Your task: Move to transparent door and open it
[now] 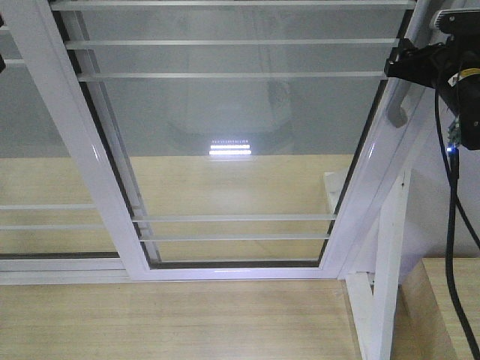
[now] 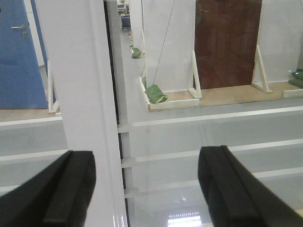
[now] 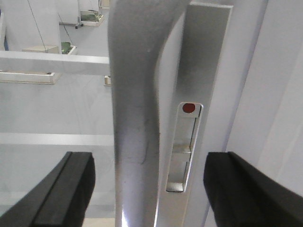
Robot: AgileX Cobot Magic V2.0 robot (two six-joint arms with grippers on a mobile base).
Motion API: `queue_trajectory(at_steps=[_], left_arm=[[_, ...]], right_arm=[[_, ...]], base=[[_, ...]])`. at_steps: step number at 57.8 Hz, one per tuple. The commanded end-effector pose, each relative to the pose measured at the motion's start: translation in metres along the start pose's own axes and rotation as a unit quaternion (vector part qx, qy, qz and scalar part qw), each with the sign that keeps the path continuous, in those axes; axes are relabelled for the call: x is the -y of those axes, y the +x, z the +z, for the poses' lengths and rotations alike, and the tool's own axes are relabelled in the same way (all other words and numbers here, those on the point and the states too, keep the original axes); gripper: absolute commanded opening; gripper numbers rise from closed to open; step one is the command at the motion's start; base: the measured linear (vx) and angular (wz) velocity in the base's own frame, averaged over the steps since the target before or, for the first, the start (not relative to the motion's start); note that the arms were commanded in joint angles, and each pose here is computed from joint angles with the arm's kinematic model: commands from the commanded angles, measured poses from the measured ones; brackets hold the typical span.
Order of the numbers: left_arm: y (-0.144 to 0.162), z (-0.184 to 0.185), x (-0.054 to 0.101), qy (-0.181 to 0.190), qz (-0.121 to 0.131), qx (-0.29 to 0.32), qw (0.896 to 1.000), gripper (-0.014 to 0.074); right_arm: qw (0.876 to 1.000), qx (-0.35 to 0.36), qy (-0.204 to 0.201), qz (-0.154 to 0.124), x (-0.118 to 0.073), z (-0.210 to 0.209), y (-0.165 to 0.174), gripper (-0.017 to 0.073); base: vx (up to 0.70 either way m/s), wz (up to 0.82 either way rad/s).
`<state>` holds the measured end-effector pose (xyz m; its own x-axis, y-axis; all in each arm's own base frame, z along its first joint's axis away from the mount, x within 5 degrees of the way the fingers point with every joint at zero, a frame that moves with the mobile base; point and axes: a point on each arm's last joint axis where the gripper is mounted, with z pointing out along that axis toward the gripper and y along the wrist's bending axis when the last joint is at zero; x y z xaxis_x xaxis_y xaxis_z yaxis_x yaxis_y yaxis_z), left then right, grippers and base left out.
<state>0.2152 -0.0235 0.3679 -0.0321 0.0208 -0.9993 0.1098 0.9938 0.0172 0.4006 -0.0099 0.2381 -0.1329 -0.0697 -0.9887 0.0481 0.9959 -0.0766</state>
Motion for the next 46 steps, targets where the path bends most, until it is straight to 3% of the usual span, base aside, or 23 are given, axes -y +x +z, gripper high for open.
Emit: queue_trajectory(at_steps=[1,24,35,46], left_arm=[[-0.0226,-0.0047,0.0004,0.001,-0.01,0.065,0.998,0.0559],[-0.022,-0.0046,0.0004,0.001,-0.01,0.062,0.998,0.0559],[-0.022,-0.0046,0.0004,0.001,-0.01,0.062,0.998,0.0559],[-0.022,-0.0046,0.0004,0.001,-0.01,0.062,0.998,0.0559]], right_arm=[[0.996,0.086,0.008,0.002,0.0046,0.0001,-0.0357,0.0493],[0.996,0.094,0.008,0.005,0.004,0.0097,-0.0406,0.0386],[0.996,0.094,0.008,0.003,0.004,0.0097,-0.0406,0.0252],[0.996,0.088,-0.016,-0.029,-0.0014,0.0099,-0.0396,0.0176]], base=[[0.0,0.0],[0.0,0.0],[0.0,0.0],[0.0,0.0]])
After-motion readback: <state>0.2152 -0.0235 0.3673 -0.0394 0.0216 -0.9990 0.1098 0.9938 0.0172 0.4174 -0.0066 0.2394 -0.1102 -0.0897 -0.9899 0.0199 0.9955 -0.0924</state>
